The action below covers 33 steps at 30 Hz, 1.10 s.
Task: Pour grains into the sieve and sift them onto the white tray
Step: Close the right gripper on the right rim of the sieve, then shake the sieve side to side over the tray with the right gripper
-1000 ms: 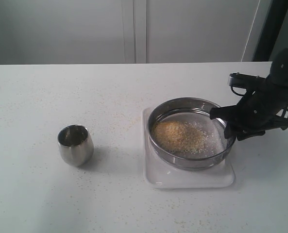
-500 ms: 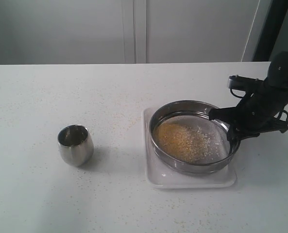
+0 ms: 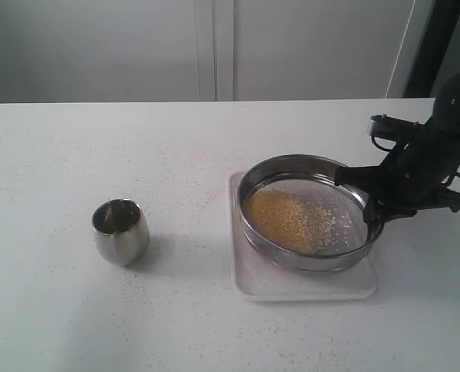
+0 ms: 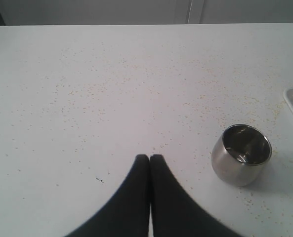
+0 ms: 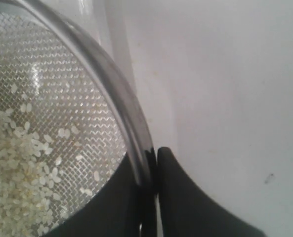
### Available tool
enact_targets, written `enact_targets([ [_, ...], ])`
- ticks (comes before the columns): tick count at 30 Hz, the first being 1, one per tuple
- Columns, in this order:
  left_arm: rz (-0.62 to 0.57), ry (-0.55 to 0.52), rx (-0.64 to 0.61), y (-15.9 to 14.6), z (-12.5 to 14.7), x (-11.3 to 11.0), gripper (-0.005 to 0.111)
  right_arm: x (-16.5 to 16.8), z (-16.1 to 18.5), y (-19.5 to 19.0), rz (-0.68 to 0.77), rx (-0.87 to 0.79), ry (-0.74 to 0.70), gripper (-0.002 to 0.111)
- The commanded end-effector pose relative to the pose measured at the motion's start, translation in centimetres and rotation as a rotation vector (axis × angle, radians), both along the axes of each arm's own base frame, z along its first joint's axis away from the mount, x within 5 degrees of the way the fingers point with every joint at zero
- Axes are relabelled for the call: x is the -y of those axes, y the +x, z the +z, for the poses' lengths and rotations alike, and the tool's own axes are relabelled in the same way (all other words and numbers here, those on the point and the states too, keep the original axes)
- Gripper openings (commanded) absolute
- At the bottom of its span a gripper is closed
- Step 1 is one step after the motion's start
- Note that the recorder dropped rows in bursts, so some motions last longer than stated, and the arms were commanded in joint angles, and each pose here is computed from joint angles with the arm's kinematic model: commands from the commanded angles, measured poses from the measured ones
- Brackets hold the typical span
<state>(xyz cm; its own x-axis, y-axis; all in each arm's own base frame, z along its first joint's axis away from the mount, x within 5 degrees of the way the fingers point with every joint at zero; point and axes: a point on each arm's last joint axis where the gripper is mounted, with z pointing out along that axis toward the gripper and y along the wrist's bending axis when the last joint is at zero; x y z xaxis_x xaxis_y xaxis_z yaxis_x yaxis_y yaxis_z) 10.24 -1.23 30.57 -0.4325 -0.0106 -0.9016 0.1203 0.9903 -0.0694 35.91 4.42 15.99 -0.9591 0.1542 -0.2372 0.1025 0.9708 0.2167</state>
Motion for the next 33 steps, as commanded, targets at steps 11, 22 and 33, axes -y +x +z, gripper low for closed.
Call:
enact_targets([
  [11, 0.000, -0.002, 0.000, -0.2, -0.1, 0.0, 0.000, -1.2, 4.2, -1.3, 0.016, 0.062, 0.045, 0.000],
  [22, 0.000, -0.002, 0.000, -0.2, -0.1, 0.0, 0.000, -2.1, 6.2, -1.7, -0.004, 0.167, 0.075, 0.000],
  [33, 0.000, -0.002, 0.000, -0.2, -0.1, 0.0, 0.000, -2.4, 3.4, -0.8, -0.019, -0.004, 0.000, 0.000],
])
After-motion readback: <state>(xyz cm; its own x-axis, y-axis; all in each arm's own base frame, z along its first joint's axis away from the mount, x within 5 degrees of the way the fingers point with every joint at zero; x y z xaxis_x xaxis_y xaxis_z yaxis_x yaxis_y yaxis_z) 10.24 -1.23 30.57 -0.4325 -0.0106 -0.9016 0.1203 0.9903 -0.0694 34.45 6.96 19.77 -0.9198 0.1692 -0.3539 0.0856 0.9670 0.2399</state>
